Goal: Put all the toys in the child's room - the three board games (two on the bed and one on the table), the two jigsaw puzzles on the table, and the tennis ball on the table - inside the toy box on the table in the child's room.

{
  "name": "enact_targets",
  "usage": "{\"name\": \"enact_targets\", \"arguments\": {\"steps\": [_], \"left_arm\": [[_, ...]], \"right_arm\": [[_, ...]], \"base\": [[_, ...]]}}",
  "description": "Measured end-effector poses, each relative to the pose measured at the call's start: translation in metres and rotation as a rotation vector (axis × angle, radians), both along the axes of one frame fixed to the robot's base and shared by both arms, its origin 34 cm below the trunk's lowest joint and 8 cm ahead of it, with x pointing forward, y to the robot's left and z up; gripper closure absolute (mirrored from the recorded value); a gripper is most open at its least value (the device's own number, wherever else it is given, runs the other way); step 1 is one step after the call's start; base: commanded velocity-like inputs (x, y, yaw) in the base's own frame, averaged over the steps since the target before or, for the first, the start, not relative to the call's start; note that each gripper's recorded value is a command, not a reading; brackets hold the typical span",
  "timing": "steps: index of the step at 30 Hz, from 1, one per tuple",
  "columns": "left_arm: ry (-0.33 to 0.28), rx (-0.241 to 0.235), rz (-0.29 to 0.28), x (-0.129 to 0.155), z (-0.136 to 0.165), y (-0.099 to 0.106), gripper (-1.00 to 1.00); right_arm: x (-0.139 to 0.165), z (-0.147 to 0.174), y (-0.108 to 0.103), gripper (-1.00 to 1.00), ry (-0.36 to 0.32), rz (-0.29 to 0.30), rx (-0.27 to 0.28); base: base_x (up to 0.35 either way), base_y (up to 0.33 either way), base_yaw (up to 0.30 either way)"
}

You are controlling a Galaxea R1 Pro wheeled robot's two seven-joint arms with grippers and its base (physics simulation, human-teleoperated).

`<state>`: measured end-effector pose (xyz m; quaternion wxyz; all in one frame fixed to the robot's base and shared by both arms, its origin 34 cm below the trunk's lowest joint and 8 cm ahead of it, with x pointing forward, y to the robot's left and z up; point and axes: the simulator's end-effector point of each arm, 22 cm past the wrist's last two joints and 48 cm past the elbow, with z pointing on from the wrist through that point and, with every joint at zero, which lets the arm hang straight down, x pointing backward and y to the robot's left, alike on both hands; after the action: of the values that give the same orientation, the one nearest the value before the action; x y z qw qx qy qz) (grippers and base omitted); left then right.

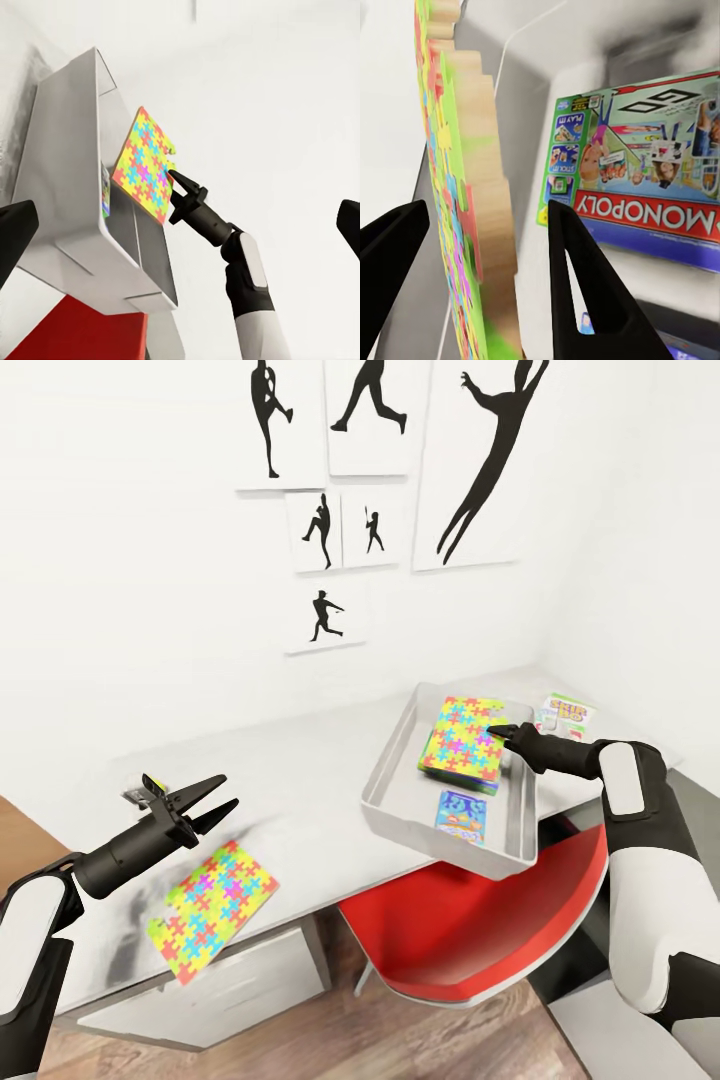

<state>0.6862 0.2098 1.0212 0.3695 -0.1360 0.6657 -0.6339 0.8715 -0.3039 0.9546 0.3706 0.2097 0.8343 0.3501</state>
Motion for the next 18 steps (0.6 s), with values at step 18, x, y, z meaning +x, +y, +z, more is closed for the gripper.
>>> {"name": "enact_targets", "arguments": {"steps": [18], "left_arm": [[-0.001, 0.001, -0.002, -0.0003, 0.0002, -0.0006, -1.00]], "right_arm": [[0.0002, -0.0004, 0.0055, 1.00, 0.000, 0.005, 0.007]], "base": [[0.042, 0.074, -0.003]]}}
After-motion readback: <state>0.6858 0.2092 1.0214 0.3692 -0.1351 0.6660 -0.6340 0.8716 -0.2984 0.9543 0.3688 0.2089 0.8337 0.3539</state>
